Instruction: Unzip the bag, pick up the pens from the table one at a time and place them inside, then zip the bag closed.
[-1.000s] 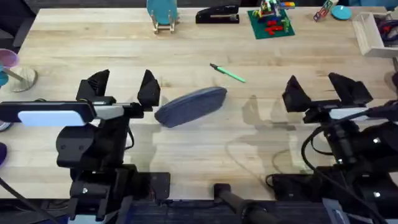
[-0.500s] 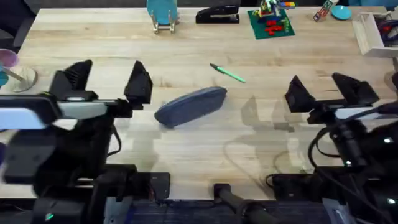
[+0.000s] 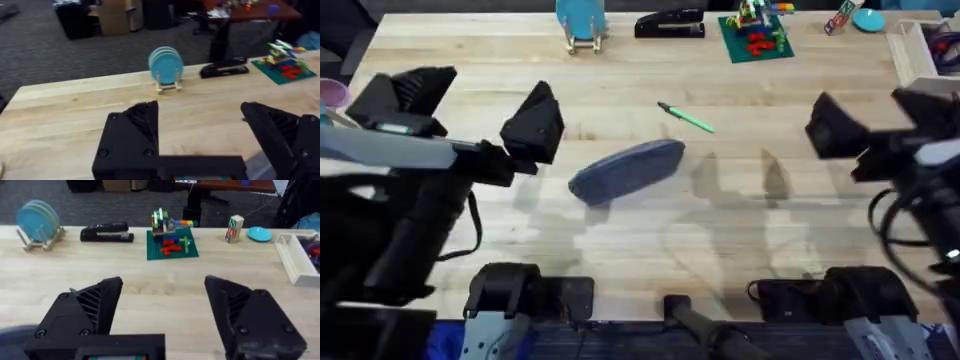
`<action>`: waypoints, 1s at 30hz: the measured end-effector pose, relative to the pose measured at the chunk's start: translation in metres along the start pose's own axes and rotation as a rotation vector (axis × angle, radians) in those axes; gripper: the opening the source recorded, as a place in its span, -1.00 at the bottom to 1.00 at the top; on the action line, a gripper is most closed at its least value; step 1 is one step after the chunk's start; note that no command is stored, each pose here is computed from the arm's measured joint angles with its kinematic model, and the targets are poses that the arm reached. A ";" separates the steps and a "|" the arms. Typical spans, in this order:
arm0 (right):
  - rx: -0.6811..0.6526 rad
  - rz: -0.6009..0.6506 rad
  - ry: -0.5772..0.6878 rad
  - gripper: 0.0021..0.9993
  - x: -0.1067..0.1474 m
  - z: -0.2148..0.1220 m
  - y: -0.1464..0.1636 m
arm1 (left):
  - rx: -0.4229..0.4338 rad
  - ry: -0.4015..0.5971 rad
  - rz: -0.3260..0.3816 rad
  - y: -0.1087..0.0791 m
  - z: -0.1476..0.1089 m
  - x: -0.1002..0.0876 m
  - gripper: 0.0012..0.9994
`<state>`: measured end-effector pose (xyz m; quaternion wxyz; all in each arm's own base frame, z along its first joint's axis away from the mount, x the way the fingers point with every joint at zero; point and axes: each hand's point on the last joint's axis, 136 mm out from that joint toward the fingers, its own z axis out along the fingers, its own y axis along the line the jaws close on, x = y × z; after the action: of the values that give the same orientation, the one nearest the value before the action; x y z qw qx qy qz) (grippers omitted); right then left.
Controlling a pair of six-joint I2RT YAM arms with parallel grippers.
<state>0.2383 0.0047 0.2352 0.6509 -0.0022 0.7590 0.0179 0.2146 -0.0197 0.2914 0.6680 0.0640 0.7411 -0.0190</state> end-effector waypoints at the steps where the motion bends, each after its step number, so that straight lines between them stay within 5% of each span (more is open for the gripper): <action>1: -0.003 0.000 0.002 1.00 -0.008 0.001 0.001 | 0.018 0.009 0.006 -0.003 0.000 -0.003 0.99; 6: -0.051 0.001 0.023 0.99 -0.044 0.012 0.009 | 0.120 0.058 0.043 -0.018 0.001 -0.014 0.99; 13: -0.174 0.021 0.139 0.99 -0.063 0.037 0.030 | 0.293 0.086 0.132 -0.045 -0.004 -0.022 0.98; 30: -0.300 0.046 0.207 1.00 -0.061 0.053 0.052 | 0.635 0.143 0.394 -0.093 -0.035 0.018 0.98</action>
<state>0.2988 0.0571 0.2888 0.5610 -0.0838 0.8106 0.1457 0.1670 -0.1063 0.2723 0.5522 0.4105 0.7166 -0.1145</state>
